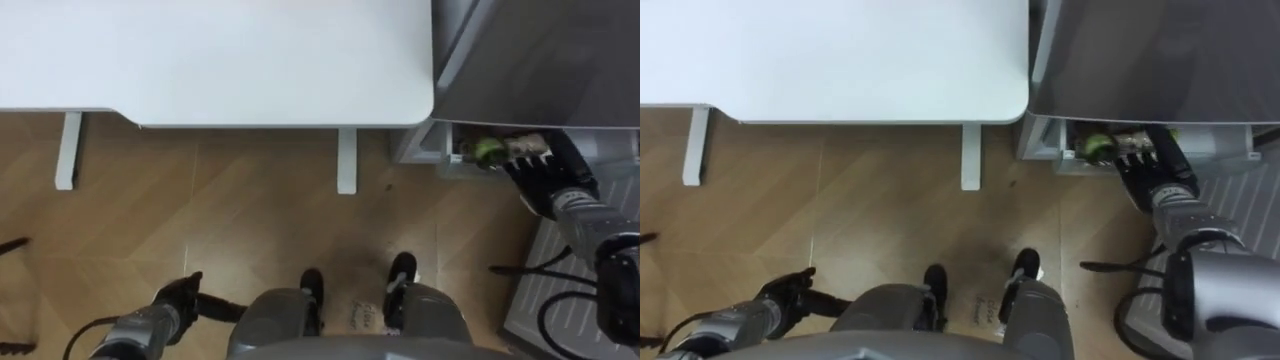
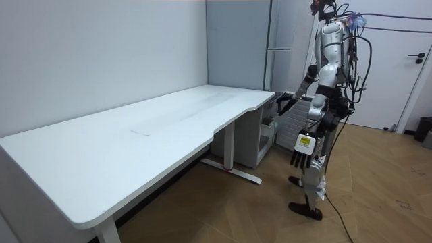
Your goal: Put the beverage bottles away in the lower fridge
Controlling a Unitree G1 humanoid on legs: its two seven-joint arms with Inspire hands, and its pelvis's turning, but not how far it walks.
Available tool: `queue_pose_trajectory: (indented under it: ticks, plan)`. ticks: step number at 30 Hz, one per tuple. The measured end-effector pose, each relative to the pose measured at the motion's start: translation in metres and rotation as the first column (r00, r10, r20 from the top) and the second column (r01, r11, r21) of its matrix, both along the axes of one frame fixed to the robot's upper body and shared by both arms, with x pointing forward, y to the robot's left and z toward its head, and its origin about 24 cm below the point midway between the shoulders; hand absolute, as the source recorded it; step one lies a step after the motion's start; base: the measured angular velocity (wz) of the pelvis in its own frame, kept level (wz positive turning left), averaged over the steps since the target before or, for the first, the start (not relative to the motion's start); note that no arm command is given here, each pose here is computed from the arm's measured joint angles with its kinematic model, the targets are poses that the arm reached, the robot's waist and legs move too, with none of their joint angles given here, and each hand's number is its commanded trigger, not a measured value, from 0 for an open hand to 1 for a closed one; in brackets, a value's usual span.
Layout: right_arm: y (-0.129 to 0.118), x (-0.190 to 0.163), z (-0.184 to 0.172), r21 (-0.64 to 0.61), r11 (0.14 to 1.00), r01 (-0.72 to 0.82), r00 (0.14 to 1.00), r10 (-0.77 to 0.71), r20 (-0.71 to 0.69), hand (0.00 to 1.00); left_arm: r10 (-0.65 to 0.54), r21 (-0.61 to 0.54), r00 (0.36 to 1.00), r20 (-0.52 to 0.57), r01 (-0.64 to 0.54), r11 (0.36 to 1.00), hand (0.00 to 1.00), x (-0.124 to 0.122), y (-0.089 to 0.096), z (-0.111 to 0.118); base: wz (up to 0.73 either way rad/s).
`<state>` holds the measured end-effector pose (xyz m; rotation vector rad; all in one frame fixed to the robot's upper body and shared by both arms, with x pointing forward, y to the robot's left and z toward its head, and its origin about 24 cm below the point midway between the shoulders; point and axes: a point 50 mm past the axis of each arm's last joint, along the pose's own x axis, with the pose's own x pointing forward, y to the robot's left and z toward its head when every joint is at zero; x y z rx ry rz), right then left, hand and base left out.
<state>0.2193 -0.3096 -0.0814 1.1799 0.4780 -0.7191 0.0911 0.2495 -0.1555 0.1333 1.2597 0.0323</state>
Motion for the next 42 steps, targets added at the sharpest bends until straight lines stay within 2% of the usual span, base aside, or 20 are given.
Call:
queue_pose_trajectory:
  ticks: [3, 17, 23, 27, 31, 38, 42]
  plan:
    - [-0.002, -0.009, -0.005, -0.005, 1.000, 0.007, 1.000, -0.007, -0.015, 0.00, 0.013, 0.008, 1.000, -0.021, -0.013, 1.000, 0.00, -0.010, 0.001, -0.002, -0.03]
    - [-0.003, -0.066, -0.033, -0.037, 0.998, 0.057, 0.993, -0.060, -0.103, 0.00, 0.059, 0.046, 0.998, 0.007, -0.059, 0.997, 0.00, -0.026, 0.006, -0.002, -0.01]
    - [-0.009, -0.098, -0.041, -0.062, 0.993, 0.096, 0.983, -0.104, -0.150, 0.00, 0.133, 0.085, 0.991, 0.023, -0.134, 0.987, 0.00, -0.037, 0.015, 0.000, -0.08]
    - [0.002, -0.115, -0.051, -0.055, 0.993, 0.107, 0.975, -0.115, -0.189, 0.00, 0.123, 0.133, 0.992, 0.003, -0.122, 0.984, 0.00, -0.048, 0.017, -0.001, -0.02]
    - [0.009, -0.126, -0.057, -0.050, 0.995, 0.087, 0.968, -0.097, -0.231, 0.00, 0.127, 0.153, 0.992, 0.013, -0.127, 0.980, 0.00, -0.047, 0.018, -0.001, 0.00]
    - [0.024, -0.131, -0.064, -0.026, 0.998, 0.063, 0.965, -0.067, -0.252, 0.00, 0.100, 0.174, 0.995, 0.012, -0.101, 0.980, 0.00, -0.044, 0.013, -0.002, -0.03]
    - [0.031, -0.110, -0.062, -0.004, 0.998, 0.064, 0.975, -0.063, -0.211, 0.00, 0.102, 0.155, 0.995, -0.003, -0.100, 0.983, 0.00, -0.042, 0.007, -0.005, -0.07]
